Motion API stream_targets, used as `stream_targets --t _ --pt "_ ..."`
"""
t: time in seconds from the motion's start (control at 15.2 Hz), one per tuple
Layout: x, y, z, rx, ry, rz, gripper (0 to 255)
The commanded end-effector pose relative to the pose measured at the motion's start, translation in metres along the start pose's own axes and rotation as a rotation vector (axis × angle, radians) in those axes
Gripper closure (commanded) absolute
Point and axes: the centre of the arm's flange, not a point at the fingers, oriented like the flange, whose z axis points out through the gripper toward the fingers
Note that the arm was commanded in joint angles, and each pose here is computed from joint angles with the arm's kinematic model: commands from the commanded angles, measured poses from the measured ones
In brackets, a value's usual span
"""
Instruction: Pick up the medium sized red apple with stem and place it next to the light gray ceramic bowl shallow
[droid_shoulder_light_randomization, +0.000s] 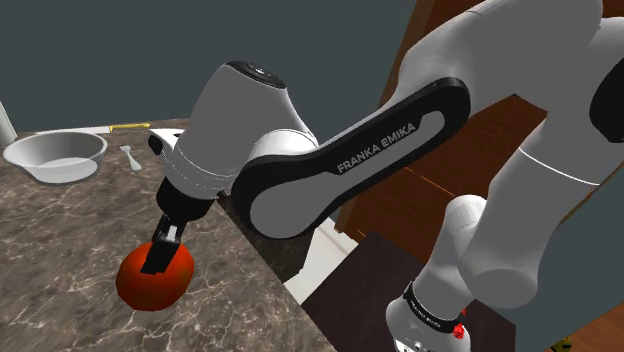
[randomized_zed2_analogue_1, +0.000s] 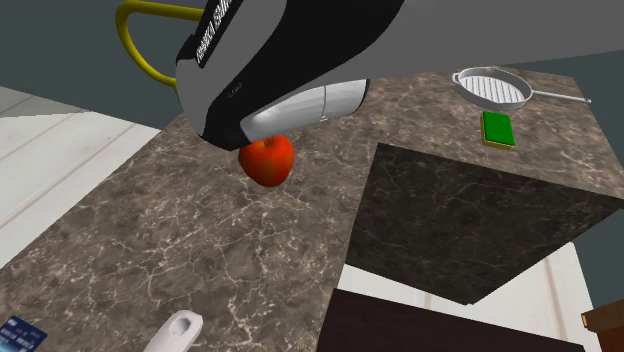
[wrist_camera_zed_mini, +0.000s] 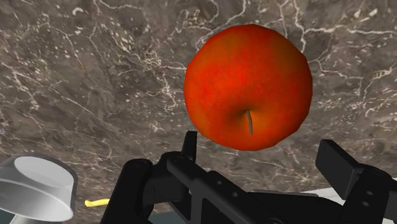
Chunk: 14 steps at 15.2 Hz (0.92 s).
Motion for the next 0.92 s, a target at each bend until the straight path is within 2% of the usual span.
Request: stream_targets --t 0.0,0.46,0.53,0.86 --pt "0.0012 0.001 0.0076 0.0 0.001 0.0 0" --pt "0.0011 0.001 0.0075 0.0 0.001 0.0 0" --pt "0.0011 0.001 0.0075 0.0 0.001 0.0 255" --pt "0.0011 0.001 0.0075 0.0 0.001 0.0 255"
